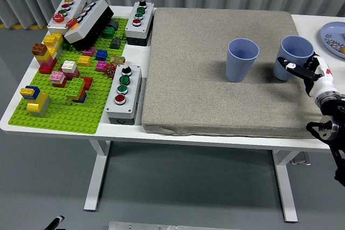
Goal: Pick cup pour cup place
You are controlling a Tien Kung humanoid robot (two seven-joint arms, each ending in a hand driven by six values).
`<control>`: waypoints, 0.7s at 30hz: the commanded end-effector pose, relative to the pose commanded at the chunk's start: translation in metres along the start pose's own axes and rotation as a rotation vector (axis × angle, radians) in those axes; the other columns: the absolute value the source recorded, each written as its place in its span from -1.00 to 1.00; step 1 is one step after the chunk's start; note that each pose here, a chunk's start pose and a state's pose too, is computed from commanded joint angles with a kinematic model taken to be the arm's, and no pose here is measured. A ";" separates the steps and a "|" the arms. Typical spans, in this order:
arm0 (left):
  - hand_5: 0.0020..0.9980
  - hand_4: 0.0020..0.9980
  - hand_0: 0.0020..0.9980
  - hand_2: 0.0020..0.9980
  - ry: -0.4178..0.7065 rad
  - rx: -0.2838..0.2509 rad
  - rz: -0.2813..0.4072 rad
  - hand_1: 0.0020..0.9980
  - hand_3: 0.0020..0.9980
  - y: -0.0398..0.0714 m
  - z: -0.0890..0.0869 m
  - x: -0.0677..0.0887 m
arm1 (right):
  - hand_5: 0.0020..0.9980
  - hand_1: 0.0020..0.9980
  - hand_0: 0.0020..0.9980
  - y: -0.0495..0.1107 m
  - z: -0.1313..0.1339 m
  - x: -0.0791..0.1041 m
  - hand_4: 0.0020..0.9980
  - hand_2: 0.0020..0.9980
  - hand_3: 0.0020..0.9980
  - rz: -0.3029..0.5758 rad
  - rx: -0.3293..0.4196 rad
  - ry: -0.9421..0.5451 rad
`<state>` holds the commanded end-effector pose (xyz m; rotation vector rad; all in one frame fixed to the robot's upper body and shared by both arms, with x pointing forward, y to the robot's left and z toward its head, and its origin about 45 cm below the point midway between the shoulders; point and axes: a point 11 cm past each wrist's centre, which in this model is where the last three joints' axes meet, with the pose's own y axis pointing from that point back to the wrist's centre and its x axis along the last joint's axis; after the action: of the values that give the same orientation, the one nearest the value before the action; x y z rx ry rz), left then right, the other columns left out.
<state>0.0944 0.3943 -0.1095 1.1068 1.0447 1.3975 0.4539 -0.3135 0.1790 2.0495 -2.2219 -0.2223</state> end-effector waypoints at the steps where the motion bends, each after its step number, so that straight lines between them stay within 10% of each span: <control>1: 1.00 0.28 0.67 0.76 0.000 0.000 0.000 0.63 0.63 0.000 0.000 0.000 | -0.82 0.23 0.60 0.000 -0.001 0.000 0.41 0.01 0.23 0.000 0.002 0.002; 21: 1.00 0.28 0.67 0.76 0.006 0.004 0.003 0.63 0.63 0.000 -0.003 0.002 | -0.82 0.24 0.61 0.009 -0.054 -0.046 0.40 0.01 0.23 -0.021 0.185 0.444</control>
<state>0.0918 0.3960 -0.1095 1.1082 1.0507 1.4024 0.4581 -0.2687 0.2348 1.9640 -2.0044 0.4120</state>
